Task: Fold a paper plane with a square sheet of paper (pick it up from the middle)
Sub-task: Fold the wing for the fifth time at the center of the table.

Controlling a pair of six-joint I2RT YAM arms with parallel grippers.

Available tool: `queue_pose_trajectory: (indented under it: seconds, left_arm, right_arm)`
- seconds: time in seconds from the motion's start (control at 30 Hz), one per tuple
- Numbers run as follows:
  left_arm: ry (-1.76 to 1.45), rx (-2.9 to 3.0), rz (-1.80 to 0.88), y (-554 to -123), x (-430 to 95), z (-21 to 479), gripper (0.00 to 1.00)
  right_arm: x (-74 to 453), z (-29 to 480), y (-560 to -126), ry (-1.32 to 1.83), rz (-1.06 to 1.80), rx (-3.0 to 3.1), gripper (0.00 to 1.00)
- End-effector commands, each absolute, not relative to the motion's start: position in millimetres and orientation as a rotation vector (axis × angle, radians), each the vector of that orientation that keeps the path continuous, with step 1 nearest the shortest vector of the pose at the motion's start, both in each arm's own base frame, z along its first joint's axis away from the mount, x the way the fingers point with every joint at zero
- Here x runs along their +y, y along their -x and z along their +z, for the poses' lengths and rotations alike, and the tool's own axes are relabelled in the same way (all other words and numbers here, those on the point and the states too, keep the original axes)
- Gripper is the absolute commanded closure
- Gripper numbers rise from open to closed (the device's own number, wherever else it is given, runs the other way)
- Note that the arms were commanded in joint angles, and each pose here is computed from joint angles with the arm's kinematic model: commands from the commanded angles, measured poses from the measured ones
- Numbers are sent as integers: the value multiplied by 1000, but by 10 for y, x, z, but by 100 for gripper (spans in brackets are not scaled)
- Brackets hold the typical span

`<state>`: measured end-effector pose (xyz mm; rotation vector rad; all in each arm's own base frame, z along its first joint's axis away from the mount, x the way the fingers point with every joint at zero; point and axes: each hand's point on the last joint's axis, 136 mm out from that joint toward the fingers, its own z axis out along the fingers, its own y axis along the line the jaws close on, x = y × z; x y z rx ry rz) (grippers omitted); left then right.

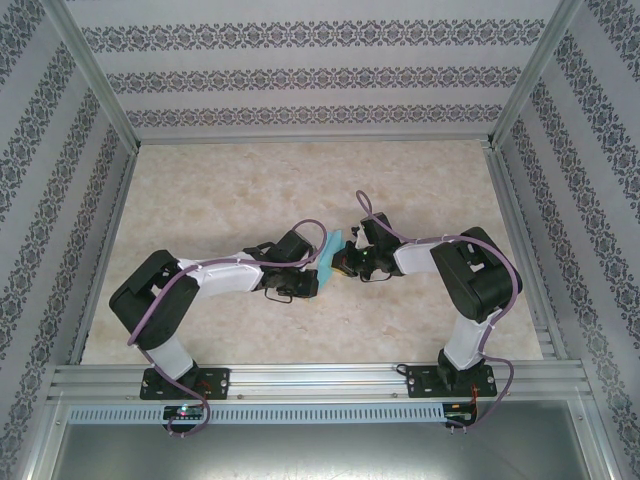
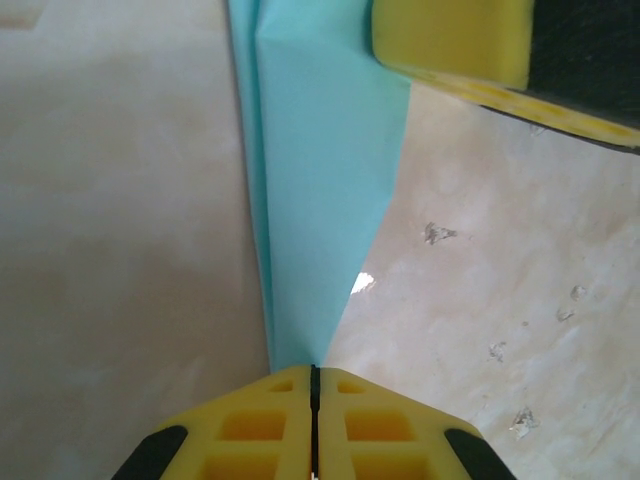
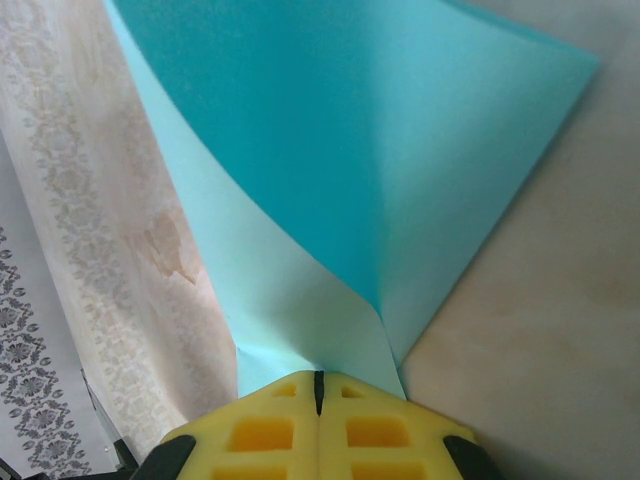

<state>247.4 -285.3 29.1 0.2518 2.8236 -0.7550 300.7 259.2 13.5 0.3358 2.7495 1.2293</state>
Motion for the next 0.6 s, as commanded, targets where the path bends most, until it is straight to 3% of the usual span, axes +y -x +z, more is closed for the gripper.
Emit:
queue_pose_trajectory:
  seconds: [0.0,0.57]
  left_arm:
    - [-228,2806,-838,-2514,-2958,306,90]
    - [-282,2867,-711,-2436,-2825,142,91]
  right_arm:
    - [2268,-404,-2704,-477,973,2935,98]
    - [2279,-363,-2740,-467,975,2922,97]
